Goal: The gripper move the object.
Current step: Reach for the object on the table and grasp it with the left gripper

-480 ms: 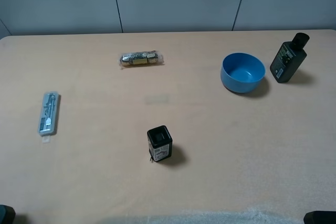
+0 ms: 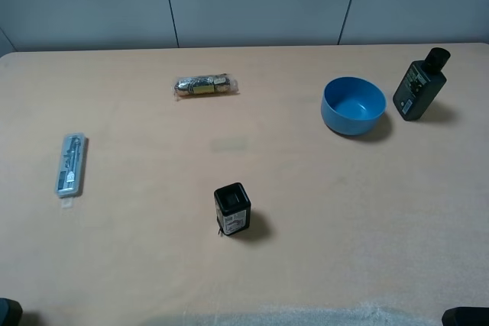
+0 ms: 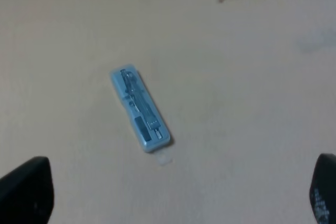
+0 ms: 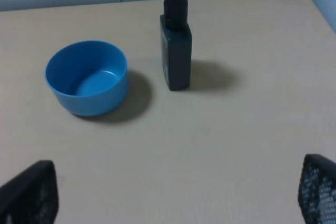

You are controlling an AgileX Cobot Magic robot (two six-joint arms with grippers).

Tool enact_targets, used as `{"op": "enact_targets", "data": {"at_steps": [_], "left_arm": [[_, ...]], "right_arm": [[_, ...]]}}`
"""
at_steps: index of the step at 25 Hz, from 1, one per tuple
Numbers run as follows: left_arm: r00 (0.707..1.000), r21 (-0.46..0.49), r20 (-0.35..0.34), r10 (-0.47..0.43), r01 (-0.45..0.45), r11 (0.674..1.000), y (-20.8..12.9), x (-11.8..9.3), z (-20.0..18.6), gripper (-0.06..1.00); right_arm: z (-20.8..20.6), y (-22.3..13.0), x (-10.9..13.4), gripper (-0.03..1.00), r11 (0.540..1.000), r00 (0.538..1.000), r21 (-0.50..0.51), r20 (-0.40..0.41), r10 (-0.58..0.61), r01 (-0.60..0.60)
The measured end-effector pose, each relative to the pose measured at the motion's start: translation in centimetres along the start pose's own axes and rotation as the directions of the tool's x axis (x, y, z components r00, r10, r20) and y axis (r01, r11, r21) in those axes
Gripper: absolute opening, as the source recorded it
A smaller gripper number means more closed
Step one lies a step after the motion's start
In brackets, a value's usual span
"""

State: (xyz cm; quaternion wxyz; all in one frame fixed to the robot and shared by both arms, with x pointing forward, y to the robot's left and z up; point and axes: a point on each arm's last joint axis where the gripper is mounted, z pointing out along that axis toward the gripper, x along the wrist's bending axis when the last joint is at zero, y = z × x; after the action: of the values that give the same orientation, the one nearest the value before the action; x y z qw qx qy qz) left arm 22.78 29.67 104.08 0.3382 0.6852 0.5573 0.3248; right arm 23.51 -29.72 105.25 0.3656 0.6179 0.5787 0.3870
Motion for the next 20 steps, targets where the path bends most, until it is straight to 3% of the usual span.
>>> {"op": "enact_targets", "data": {"at_steps": [11,20], "left_arm": [[1.000,0.000,-0.002,0.001,-0.001,1.000,0.00,0.02,0.00,0.99],[0.997,0.010,-0.070,0.029,-0.029,1.000,-0.07,0.64,-0.03,0.99]], "right_arm": [[0.00,0.00,0.00,0.69,1.000,1.000,0.000,0.000,0.000,0.000],[0.00,0.00,0.00,0.69,1.000,1.000,0.000,0.000,0.000,0.000]]}}
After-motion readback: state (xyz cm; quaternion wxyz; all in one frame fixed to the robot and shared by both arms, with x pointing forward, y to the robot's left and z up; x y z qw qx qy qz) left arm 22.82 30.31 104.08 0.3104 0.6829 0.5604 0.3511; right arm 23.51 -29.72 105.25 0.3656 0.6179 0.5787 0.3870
